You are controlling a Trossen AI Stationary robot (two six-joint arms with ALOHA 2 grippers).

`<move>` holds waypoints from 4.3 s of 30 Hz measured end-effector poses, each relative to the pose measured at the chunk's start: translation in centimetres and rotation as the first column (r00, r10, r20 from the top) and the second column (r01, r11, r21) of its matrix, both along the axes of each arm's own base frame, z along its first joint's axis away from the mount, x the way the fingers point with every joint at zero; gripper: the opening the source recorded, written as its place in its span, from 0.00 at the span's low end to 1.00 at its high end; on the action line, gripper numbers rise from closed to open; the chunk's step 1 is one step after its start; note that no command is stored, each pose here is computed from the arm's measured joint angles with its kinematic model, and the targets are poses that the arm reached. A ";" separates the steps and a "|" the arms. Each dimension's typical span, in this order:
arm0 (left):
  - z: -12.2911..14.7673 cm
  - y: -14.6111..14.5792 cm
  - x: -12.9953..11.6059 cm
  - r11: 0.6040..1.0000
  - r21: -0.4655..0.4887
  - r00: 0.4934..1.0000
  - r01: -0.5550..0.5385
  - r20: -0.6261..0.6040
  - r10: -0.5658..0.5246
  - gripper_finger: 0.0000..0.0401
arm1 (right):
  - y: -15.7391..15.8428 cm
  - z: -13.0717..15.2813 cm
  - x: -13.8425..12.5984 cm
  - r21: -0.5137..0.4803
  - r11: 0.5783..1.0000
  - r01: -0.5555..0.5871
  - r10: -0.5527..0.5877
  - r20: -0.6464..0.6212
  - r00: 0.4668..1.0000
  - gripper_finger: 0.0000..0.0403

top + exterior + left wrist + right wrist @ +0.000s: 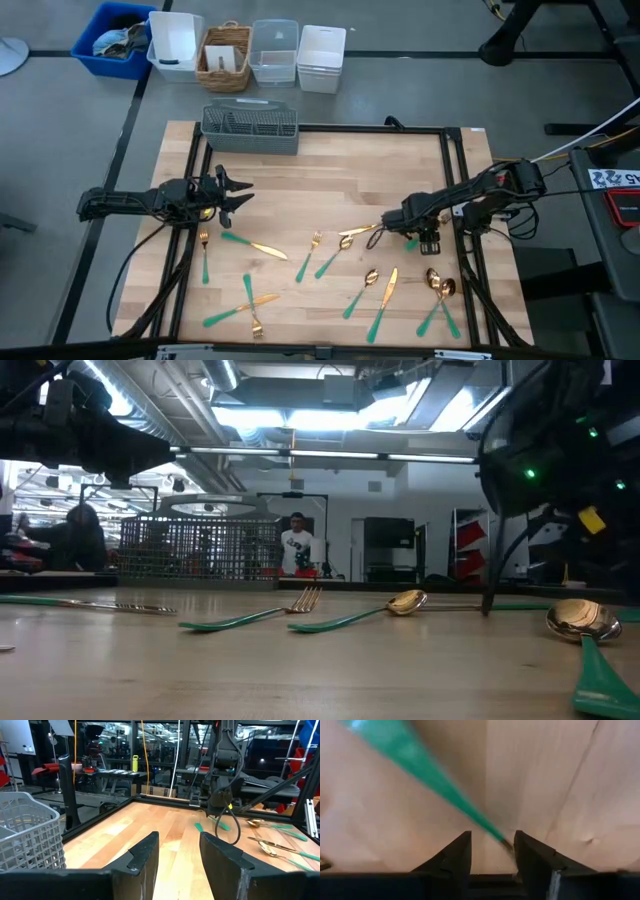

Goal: Sort silverware
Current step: Put the green fork into the gray silverware basket

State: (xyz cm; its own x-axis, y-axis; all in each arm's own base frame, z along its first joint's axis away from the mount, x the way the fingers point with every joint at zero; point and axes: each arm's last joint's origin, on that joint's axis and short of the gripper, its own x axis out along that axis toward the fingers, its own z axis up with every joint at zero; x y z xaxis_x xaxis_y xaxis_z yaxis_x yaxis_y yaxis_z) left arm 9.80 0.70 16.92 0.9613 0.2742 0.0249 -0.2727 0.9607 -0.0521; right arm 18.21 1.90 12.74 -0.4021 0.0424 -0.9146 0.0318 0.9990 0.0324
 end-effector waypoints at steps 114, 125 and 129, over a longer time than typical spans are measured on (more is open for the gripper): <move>1.0 -0.4 4.4 0.760 -0.638 0.938 0.121 0.325 0.124 0.33 | 1.4 13.1 27.5 -0.983 -0.094 -0.155 0.977 -0.062 -0.202 0.02; 1.2 -0.4 4.3 0.760 -0.635 0.929 0.142 0.351 0.119 0.33 | 1.8 12.9 27.6 -0.989 -0.012 -0.148 0.937 0.040 -0.348 0.02; 1.3 -0.4 4.3 0.760 -0.635 0.927 0.142 0.354 0.122 0.33 | 1.8 13.0 27.6 -0.989 -0.009 -0.145 0.932 0.044 -0.359 0.02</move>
